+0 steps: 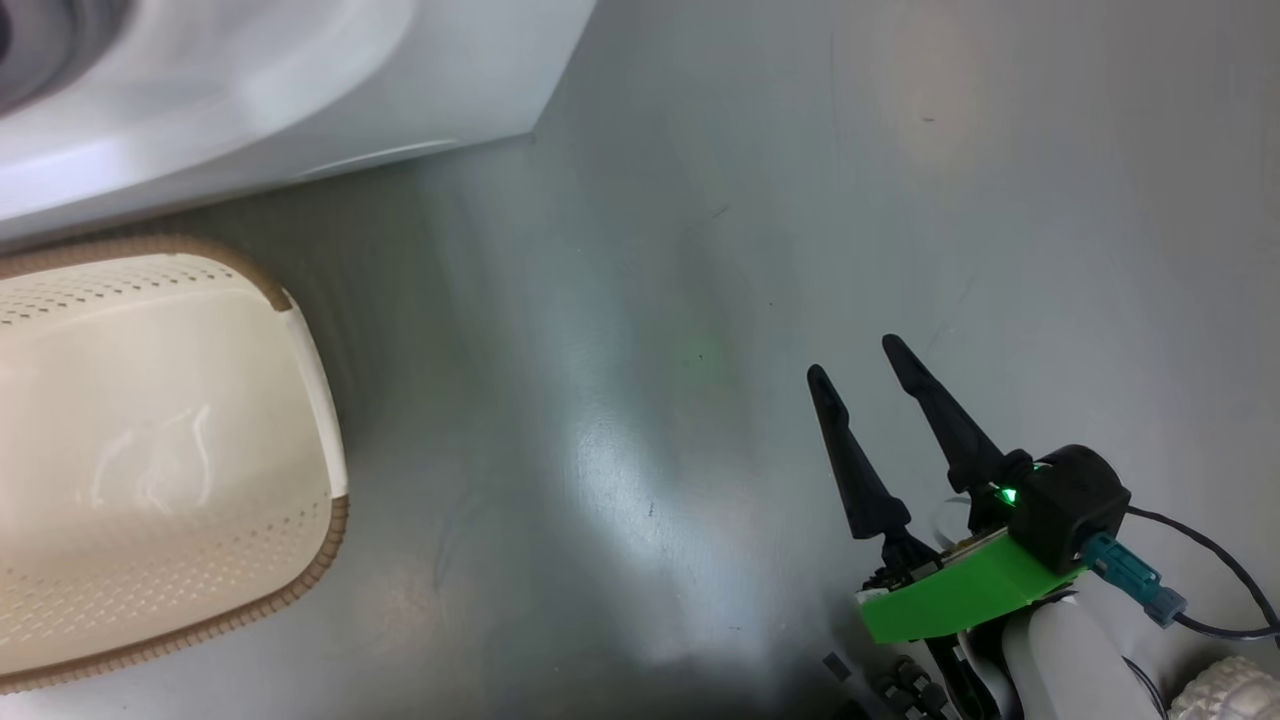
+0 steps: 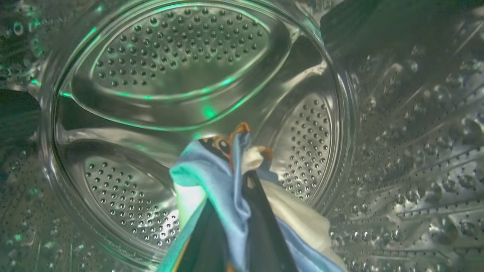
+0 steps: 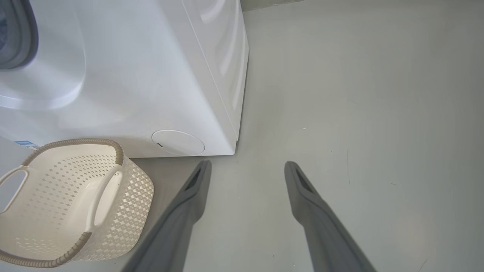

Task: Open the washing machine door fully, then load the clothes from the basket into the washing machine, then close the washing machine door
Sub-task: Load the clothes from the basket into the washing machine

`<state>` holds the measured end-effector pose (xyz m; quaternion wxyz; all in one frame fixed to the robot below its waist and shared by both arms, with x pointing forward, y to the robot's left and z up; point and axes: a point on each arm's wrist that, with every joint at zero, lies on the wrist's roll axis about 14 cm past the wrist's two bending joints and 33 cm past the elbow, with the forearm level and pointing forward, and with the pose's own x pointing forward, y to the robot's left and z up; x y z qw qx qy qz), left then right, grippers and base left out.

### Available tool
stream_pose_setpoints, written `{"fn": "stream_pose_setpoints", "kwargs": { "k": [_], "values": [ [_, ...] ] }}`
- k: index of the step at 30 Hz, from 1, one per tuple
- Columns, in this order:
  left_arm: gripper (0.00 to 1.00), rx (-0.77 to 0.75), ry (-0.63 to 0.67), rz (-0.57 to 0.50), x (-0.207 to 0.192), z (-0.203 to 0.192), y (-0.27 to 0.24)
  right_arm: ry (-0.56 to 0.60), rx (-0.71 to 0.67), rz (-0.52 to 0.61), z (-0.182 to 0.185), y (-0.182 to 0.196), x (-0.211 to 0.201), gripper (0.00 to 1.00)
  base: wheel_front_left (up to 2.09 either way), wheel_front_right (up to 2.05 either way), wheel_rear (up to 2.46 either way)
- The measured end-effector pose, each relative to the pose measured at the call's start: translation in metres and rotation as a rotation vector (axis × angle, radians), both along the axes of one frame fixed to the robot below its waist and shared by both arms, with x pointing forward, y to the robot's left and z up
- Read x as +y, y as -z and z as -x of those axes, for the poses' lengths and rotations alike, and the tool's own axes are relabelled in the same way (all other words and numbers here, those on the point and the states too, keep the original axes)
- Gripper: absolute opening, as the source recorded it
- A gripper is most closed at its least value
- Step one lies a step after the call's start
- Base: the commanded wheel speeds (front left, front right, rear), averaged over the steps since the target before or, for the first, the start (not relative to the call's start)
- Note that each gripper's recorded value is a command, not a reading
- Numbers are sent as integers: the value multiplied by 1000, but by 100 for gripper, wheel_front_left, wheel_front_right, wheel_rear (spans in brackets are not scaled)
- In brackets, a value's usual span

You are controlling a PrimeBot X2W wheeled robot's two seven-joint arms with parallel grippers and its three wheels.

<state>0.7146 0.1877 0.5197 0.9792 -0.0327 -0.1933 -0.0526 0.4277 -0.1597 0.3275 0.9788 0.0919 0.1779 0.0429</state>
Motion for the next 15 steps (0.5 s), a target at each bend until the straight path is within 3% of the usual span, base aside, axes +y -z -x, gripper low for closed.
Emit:
{"fn": "stream_pose_setpoints", "kwargs": {
  "k": [7, 8, 9, 10, 15],
  "values": [
    [0, 34, -15, 42, 1, -1, 13, -4, -5, 1, -2, -1, 0, 100, 0, 0, 0],
    [8, 69, -17, 49, 2, -2, 24, -4, -5, 1, -2, -1, 1, 100, 0, 0, 0],
    [79, 108, -20, 51, 3, -2, 36, -5, -5, 0, -2, -1, 1, 100, 0, 0, 0],
    [100, 144, -21, 56, 3, -2, 47, -6, -5, -1, -2, -1, 1, 100, 0, 0, 0],
    [100, 222, -4, 60, -1, 2, 68, -11, -5, -7, -3, 0, 4, 100, 0, 0, 0]
  ]
}}
